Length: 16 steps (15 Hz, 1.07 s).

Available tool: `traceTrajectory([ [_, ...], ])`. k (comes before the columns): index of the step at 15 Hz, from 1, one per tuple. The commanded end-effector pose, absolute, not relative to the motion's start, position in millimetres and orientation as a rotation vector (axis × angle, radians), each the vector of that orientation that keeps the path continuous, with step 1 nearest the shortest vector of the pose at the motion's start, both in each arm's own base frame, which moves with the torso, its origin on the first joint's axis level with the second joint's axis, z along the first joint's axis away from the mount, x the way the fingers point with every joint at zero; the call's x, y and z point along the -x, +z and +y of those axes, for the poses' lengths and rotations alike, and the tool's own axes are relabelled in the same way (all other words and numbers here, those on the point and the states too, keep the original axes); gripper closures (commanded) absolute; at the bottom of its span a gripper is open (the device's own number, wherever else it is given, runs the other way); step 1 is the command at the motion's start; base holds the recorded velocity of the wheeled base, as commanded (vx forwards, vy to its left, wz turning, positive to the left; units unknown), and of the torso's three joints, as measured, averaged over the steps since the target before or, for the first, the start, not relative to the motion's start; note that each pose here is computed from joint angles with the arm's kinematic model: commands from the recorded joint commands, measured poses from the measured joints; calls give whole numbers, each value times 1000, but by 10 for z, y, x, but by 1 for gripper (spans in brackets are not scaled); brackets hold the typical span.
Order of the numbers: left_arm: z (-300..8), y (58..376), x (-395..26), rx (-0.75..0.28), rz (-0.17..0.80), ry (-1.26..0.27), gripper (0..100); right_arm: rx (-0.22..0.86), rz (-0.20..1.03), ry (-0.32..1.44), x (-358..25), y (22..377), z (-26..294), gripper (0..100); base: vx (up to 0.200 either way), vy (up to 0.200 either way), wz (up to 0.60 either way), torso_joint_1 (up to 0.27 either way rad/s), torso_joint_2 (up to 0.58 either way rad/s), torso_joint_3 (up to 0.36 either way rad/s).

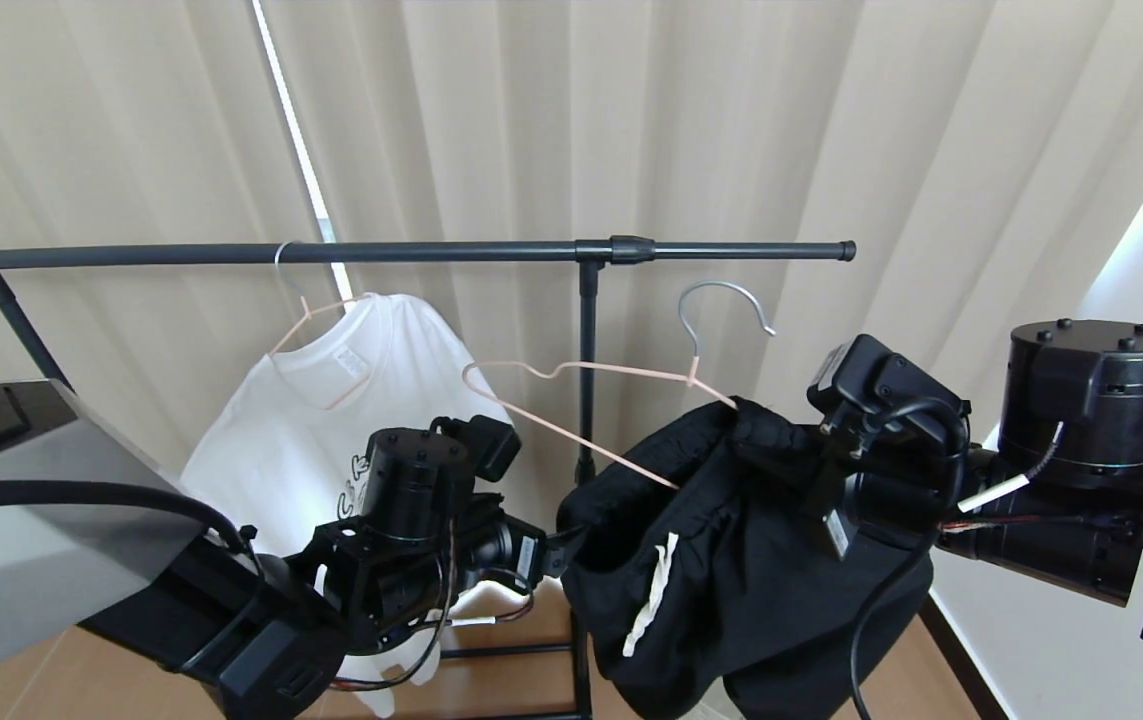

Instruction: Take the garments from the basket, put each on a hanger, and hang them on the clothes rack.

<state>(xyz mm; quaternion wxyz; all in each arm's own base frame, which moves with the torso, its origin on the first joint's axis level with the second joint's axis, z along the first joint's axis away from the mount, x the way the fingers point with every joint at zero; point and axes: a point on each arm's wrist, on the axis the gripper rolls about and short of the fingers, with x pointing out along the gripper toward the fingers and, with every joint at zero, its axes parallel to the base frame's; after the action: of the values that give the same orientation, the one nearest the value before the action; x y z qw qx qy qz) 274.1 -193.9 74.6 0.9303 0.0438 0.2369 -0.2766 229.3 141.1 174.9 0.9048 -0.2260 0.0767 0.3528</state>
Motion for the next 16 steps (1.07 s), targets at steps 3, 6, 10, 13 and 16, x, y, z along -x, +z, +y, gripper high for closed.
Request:
traceTrajectory([
  [3, -1991, 616, -2765, -99, 501, -546, 0, 467, 145, 742, -2244, 1776, 1428, 100, 0, 0, 0, 0, 0, 0],
  [6, -2047, 503, -2807, -103, 467, -508, 0, 467, 137, 751, -2199, 1792, 1434, 100, 0, 0, 0, 0, 0, 0],
  [10, -2047, 486, -2807, -105, 472, -507, 0, 467, 134, 751, -2191, 1800, 1429, 100, 0, 0, 0, 0, 0, 0],
  [13, -2046, 499, -2815, -100, 466, -506, 100, 468, 130, 749, -2187, 1808, 1426, 100, 0, 0, 0, 0, 0, 0],
  [16, -2020, 568, -2835, -92, 444, -498, 100, 467, 141, 746, -2221, 1784, 1429, 100, 0, 0, 0, 0, 0, 0],
])
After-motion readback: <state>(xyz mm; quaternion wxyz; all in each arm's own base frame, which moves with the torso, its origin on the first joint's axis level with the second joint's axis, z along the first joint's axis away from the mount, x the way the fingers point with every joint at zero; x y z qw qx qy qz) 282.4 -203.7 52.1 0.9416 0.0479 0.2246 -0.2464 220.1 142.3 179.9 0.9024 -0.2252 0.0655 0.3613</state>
